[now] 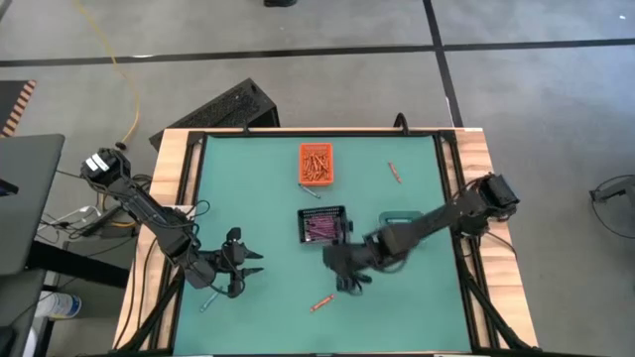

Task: Sort crayons
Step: Put the blue crayon into the green bin

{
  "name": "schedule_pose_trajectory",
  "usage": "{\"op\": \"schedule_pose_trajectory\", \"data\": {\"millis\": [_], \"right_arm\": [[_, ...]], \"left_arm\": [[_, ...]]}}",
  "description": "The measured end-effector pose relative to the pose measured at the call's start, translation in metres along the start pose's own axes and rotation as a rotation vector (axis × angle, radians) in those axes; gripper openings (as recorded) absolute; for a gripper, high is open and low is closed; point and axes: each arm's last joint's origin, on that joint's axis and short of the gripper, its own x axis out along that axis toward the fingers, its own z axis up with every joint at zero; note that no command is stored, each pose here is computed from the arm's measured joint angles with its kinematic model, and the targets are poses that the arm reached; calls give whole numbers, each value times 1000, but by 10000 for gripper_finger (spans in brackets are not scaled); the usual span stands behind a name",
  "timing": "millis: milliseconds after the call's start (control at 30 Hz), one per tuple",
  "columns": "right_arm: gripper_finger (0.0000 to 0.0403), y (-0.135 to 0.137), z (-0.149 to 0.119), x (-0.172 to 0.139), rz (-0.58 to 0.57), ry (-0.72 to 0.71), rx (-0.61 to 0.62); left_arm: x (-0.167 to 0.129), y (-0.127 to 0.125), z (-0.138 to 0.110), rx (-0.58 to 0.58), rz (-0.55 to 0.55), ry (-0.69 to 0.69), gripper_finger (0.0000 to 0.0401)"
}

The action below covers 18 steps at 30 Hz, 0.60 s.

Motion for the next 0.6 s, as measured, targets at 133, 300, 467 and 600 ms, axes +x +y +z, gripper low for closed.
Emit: {"op": "schedule_pose_trajectory", "data": {"millis": [133, 300, 467, 600], "right_arm": [[99, 37, -4, -16, 72, -23, -10], [99, 76, -15, -35, 151, -36, -16], [99, 101, -17, -49, 214, -106, -6], [98, 110, -16, -56, 215, -166, 1]], "left_arm": [[0, 0, 0, -42, -11, 7, 141], [-5, -9, 8, -173, -188, 169, 141], [-13, -23, 20, -275, -230, 341, 141], [-22, -36, 26, -385, -213, 499, 141]]}}
